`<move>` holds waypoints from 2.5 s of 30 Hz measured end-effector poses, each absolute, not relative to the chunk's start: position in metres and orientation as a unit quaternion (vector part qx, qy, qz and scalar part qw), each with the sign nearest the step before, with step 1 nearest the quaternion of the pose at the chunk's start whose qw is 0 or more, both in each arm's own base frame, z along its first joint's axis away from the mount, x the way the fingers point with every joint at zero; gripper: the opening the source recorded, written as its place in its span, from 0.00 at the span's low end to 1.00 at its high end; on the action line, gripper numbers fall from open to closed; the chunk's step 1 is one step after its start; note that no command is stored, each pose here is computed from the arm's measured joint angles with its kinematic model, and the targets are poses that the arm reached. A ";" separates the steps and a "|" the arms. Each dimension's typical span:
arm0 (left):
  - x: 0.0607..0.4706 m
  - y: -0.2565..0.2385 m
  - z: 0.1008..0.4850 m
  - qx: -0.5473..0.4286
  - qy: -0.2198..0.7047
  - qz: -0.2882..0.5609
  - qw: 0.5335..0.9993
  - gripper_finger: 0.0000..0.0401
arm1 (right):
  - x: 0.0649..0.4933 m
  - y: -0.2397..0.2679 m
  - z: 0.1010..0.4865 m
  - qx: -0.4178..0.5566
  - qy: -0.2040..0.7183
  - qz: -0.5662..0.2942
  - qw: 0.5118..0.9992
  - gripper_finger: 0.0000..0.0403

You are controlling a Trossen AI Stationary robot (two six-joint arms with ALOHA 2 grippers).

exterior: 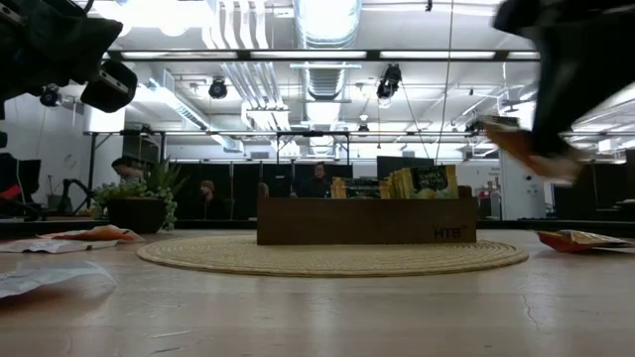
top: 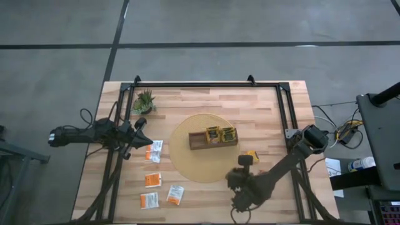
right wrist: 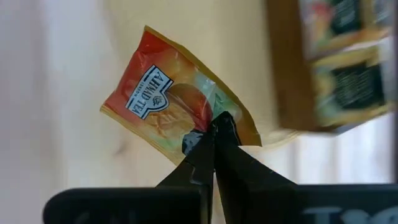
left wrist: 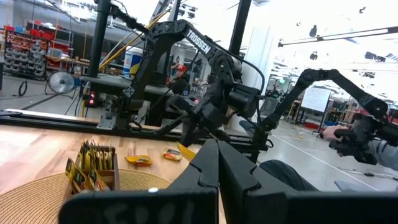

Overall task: Pick & Place Tea
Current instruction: Put the bottom yellow tea bag into the middle of the wooden organizer

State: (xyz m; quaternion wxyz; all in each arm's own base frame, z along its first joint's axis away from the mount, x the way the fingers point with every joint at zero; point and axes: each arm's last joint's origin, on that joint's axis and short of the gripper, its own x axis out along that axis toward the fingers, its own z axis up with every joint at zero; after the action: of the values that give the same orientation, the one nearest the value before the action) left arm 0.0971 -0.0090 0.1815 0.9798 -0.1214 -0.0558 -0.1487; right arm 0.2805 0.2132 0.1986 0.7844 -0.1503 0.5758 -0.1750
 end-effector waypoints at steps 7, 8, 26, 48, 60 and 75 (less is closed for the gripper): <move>0.097 -0.009 0.181 -0.121 -0.056 -0.149 0.980 0.00 | 0.307 0.180 0.206 -0.199 0.561 -0.210 0.776 0.02; 0.097 -0.009 0.182 -0.121 -0.056 -0.149 0.980 0.00 | 0.311 0.175 0.206 -0.204 0.564 -0.212 0.772 0.02; 0.097 -0.009 0.182 -0.121 -0.056 -0.149 0.980 0.00 | 0.354 0.123 0.242 -0.302 0.526 -0.241 0.758 0.02; 0.097 -0.009 0.182 -0.121 -0.056 -0.149 0.980 0.00 | 0.419 0.114 0.211 -0.427 0.616 -0.227 0.622 0.02; 0.097 -0.009 0.181 -0.121 -0.056 -0.149 0.980 0.00 | 0.414 0.108 0.204 -0.429 0.639 -0.223 0.598 0.02; 0.097 -0.009 0.182 -0.121 -0.056 -0.148 0.980 0.00 | 0.399 0.091 0.168 -0.423 0.690 -0.219 0.546 0.02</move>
State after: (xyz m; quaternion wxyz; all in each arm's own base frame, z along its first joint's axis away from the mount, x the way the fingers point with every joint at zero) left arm 0.0972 -0.0090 0.1815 0.9799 -0.1213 -0.0558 -0.1485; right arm 0.3989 0.0906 0.1685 0.5458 -0.4229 0.6895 -0.2186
